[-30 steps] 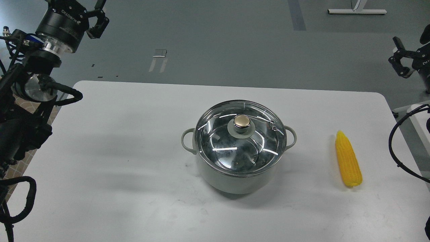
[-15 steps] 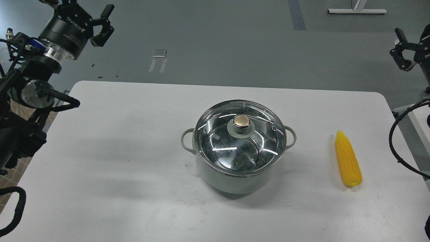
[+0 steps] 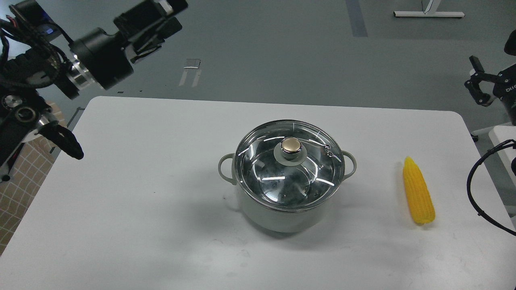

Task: Open pot and put corn in
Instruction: 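Reach the left gripper over the pot and grasp the lid's brass knob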

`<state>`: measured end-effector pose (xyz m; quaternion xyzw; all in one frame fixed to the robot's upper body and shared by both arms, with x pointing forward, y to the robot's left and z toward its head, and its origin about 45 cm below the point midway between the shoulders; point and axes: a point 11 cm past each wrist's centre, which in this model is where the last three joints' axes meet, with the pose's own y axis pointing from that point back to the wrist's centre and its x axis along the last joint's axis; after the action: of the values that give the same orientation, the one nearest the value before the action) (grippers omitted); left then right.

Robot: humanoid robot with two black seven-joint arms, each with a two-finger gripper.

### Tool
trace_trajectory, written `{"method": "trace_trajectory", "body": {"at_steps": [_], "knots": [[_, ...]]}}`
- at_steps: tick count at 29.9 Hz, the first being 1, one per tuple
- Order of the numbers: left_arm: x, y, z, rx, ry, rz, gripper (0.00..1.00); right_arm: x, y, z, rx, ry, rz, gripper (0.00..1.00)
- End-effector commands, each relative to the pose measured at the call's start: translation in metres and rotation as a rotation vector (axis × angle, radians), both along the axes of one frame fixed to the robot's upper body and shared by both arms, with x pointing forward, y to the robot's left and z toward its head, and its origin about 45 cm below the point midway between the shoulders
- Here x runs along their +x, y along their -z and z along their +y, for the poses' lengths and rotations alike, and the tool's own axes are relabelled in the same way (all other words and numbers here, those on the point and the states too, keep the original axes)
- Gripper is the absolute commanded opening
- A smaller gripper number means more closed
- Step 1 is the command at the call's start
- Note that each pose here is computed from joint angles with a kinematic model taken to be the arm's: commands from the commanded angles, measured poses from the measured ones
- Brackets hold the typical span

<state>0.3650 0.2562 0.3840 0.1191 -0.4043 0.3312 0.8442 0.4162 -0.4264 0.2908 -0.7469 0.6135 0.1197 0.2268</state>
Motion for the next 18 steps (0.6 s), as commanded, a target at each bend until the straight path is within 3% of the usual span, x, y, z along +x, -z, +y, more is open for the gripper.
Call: {"method": "trace_trajectory", "body": {"at_steps": [1, 8, 13, 14, 18], "knots": [[-0.021, 0.019, -0.04, 0.294, 0.092, -0.13, 0.92, -0.001, 0.0, -0.002, 0.003, 0.005, -0.001, 1.0], [-0.014, 0.062, -0.099, 0.556, 0.171, -0.296, 0.92, -0.001, -0.003, -0.004, 0.008, 0.013, -0.011, 1.0], [-0.018, 0.096, -0.126, 0.628, 0.226, -0.3, 0.91, -0.002, -0.003, -0.005, 0.007, 0.015, -0.012, 1.0], [-0.019, 0.102, -0.131, 0.623, 0.237, -0.287, 0.87, -0.002, -0.004, -0.007, 0.007, 0.017, -0.014, 1.0], [-0.025, 0.109, -0.145, 0.602, 0.265, -0.277, 0.86, -0.003, -0.004, -0.009, 0.009, 0.025, -0.014, 1.0]]}}
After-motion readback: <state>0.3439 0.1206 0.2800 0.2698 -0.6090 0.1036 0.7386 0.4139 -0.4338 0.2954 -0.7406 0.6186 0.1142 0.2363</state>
